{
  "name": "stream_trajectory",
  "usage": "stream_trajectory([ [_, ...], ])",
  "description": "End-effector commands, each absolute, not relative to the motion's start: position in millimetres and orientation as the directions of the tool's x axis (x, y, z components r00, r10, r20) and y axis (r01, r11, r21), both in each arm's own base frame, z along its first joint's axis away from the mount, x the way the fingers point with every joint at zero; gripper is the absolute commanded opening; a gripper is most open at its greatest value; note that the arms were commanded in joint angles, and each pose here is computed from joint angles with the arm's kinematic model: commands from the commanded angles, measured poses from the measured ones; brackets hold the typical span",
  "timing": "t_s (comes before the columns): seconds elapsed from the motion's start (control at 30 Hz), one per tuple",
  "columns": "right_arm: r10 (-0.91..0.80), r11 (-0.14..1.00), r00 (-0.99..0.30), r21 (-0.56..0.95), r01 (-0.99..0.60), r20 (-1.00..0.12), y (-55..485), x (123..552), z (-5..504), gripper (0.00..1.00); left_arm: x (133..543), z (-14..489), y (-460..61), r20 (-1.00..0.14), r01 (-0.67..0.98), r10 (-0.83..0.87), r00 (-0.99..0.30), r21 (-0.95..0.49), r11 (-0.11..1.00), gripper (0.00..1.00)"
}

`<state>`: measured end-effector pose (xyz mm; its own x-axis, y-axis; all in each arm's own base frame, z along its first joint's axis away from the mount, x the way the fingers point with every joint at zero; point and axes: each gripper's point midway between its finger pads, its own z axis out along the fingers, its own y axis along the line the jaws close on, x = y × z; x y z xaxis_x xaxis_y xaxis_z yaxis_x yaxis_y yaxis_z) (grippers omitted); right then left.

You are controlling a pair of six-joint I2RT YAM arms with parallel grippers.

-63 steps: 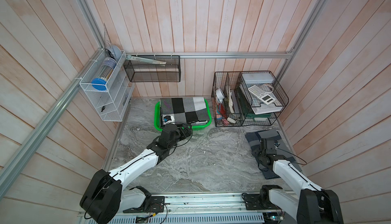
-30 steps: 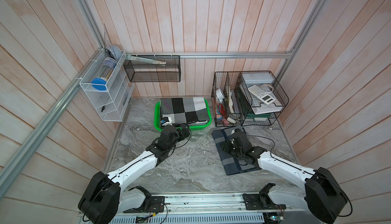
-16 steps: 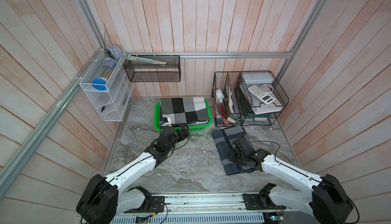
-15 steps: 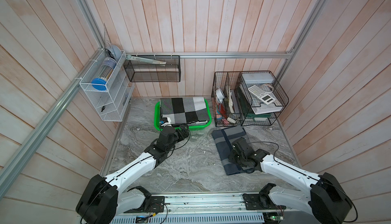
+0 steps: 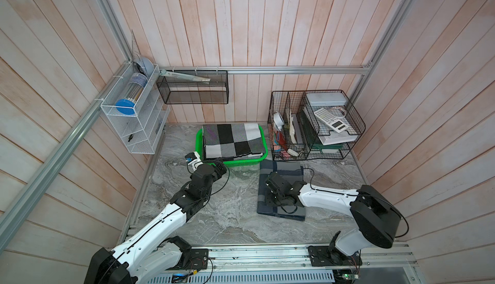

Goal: Put the folded scarf in the basket
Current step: Adjust the scarf at the center of the board.

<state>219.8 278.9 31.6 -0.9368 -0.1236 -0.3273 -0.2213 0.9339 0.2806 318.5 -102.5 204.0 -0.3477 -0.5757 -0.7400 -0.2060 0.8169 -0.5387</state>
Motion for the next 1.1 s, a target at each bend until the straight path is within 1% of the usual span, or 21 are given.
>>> stream_trajectory([
  [0.0,-0.258,0.843,-0.900,0.373,-0.387,-0.351,335,213,45,0.40,305,188,-77,-0.746,-0.305,-0.580,-0.328,-0.497,0.812,1.00],
  [0.07,-0.286,0.791,-0.871,0.415,-0.450,-0.399,363,213,62,0.40,301,186,-77,-0.734,-0.296,-0.589,-0.337,-0.511,0.807,1.00],
  [0.13,-0.285,0.757,-0.851,0.441,-0.482,-0.441,378,214,76,0.40,297,182,-80,-0.722,-0.286,-0.592,-0.357,-0.519,0.805,1.00],
  [0.23,-0.248,0.761,-0.835,0.434,-0.482,-0.492,371,218,88,0.41,291,177,-89,-0.697,-0.247,-0.592,-0.404,-0.540,0.804,1.00],
  [0.33,-0.185,0.822,-0.821,0.372,-0.430,-0.540,341,226,95,0.41,286,167,-102,-0.660,-0.208,-0.590,-0.465,-0.566,0.798,1.00],
  [0.4,-0.081,0.901,-0.821,0.312,-0.303,-0.565,307,237,95,0.41,282,159,-112,-0.620,-0.192,-0.598,-0.507,-0.595,0.780,1.00],
  [0.53,0.038,0.962,-0.769,0.231,-0.144,-0.639,249,251,94,0.42,275,144,-136,-0.548,-0.162,-0.602,-0.581,-0.647,0.745,0.99],
  [0.7,0.202,0.966,-0.765,0.255,0.051,-0.611,191,269,86,0.42,257,120,-165,-0.475,-0.159,-0.570,-0.671,-0.659,0.735,0.96],
  [0.77,0.256,0.955,-0.761,0.276,0.105,-0.596,175,276,82,0.42,248,111,-174,-0.450,-0.168,-0.556,-0.699,-0.652,0.739,0.93],
  [0.83,0.289,0.946,-0.759,0.295,0.134,-0.583,165,282,76,0.42,239,102,-182,-0.423,-0.176,-0.545,-0.724,-0.651,0.738,0.87],
  [0.97,0.330,0.933,-0.757,0.319,0.169,-0.564,151,295,67,0.42,223,82,-193,-0.375,-0.195,-0.531,-0.760,-0.647,0.737,0.80],
  [1.07,0.338,0.931,-0.757,0.313,0.185,-0.560,145,305,64,0.41,219,74,-197,-0.351,-0.209,-0.530,-0.772,-0.647,0.734,0.78],
])
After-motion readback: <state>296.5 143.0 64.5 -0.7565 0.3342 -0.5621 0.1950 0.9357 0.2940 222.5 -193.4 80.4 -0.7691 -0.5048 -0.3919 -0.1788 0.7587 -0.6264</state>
